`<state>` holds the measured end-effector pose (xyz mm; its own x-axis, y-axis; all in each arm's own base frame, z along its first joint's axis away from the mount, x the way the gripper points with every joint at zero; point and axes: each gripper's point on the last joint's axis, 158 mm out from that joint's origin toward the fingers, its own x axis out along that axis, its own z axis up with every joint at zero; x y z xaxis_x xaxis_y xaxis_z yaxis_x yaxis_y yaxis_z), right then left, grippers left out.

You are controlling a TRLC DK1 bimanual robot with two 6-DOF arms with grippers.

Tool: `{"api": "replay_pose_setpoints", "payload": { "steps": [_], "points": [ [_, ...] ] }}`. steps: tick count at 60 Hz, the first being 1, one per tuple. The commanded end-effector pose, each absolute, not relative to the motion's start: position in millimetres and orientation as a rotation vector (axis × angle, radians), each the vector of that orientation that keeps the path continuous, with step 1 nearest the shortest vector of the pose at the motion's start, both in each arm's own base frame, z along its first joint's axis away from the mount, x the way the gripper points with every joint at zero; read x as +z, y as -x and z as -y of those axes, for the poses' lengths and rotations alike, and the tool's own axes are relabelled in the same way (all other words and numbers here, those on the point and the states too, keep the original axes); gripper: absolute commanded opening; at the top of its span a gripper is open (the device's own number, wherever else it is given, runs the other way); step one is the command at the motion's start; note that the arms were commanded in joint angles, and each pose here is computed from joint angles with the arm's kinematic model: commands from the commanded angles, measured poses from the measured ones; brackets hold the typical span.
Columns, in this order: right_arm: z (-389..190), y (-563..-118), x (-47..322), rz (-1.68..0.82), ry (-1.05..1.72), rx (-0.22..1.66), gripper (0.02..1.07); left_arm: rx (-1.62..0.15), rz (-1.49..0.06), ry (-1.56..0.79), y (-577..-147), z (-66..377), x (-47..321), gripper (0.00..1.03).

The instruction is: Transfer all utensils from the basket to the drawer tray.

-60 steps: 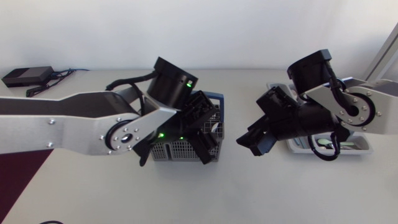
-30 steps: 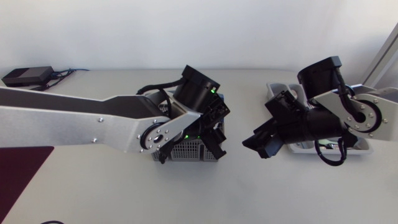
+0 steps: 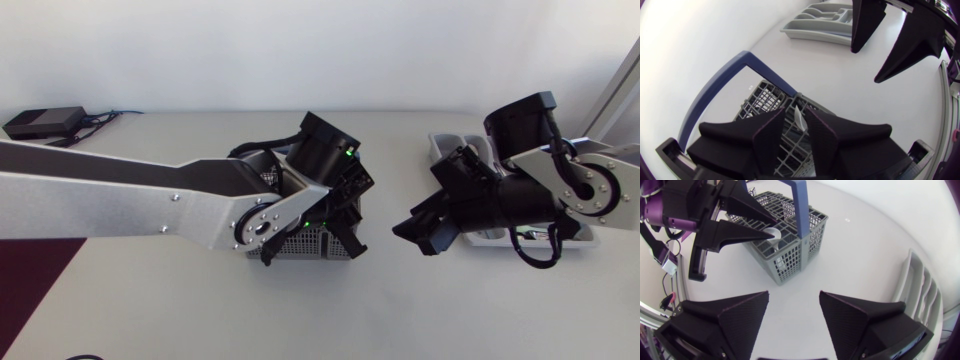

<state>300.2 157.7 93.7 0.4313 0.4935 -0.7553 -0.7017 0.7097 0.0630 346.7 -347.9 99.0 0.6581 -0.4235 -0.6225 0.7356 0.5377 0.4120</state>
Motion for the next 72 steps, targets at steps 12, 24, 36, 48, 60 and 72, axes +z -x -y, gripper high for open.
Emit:
{"api": "replay_pose_setpoints", "payload": {
  "steps": [12,24,36,48,60,72],
  "points": [
    [-154.8,-294.1,87.6,-0.842,0.286,0.765,0.76,-0.729,-0.458,-0.705,-341.9,356.4,106.7,0.06],
    [-155.1,-293.6,88.4,-0.839,0.287,0.766,0.76,-0.716,-0.412,-0.728,-336.0,354.9,118.2,0.04],
    [-155.0,-293.0,89.5,-0.835,0.287,0.766,0.76,-0.679,-0.315,-0.757,-330.3,351.5,141.9,0.04],
    [-155.3,-292.4,91.2,-0.830,0.286,0.766,0.76,-0.648,-0.186,-0.819,-317.6,351.7,169.0,0.04],
    [-157.1,-291.5,95.9,-0.816,0.284,0.768,0.76,-0.592,-0.036,-0.888,-308.7,347.1,195.5,0.04],
    [-158.8,-290.6,105.0,-0.787,0.282,0.770,0.76,-0.547,0.024,-0.892,-307.1,338.6,212.3,0.04]
  ]
}}
